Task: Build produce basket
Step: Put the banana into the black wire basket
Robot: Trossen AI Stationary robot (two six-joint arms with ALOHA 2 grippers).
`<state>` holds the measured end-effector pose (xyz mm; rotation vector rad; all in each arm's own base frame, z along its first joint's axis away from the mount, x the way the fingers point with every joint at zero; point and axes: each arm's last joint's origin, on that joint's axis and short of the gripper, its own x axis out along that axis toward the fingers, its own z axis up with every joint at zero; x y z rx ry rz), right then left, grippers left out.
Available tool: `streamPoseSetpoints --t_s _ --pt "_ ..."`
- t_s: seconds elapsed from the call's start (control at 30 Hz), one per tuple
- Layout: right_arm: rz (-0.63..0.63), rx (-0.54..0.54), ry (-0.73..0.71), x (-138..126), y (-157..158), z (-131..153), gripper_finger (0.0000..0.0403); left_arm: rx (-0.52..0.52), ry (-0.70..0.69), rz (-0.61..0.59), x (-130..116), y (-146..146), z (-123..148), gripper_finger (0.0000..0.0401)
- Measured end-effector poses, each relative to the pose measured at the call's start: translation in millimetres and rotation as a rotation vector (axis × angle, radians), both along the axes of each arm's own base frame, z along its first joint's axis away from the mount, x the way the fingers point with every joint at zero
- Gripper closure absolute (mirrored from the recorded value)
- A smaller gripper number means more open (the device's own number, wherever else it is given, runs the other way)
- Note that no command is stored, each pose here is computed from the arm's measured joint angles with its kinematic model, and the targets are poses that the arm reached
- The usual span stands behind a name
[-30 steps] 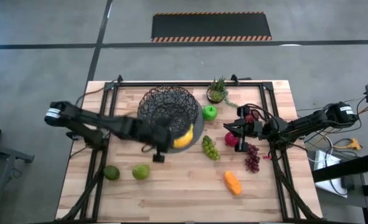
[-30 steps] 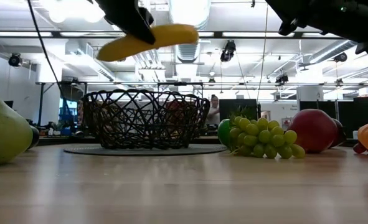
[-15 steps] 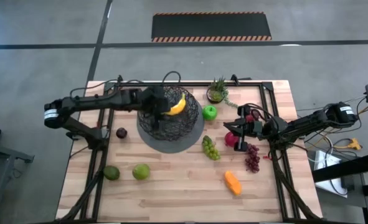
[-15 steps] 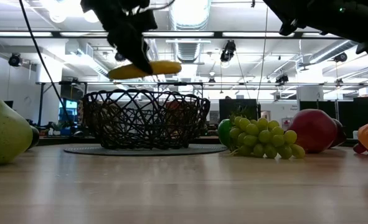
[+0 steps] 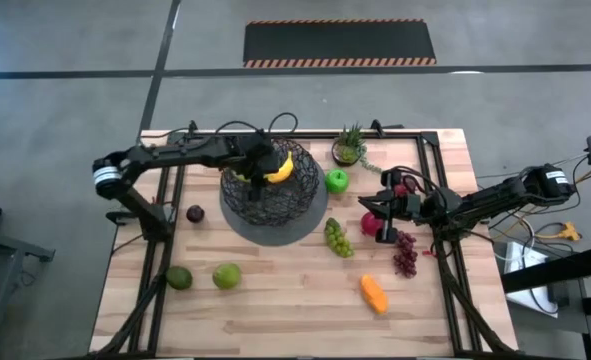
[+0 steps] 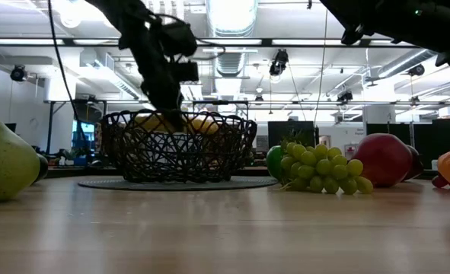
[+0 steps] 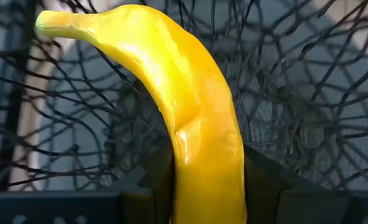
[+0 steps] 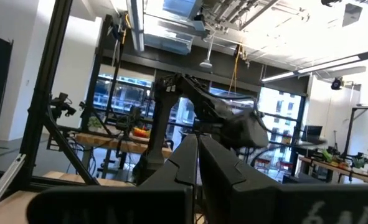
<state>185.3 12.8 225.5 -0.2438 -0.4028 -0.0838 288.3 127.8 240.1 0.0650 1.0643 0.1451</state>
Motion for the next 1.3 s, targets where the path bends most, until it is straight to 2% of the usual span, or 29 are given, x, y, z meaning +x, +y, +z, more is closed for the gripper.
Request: streamPoseSetpoints --t_s 0.23,0.63,0.97,1.3 --pt "0.0 0.0 0.004 0 0 0 0.0394 -0.019 0.051 -0.004 6 3 -16 0.0281" --pt "-0.003 0.001 0.004 0 0 0 0.0394 0.0 0.054 -0.016 6 4 -15 0.0281" --pt "-0.003 0.001 0.006 0 0 -1 0.0394 0.002 0.054 -0.016 6 4 -15 0.0255" --pt "-0.003 0.001 0.009 0 0 -1 0.0394 0.002 0.051 -0.013 6 4 -15 0.0253"
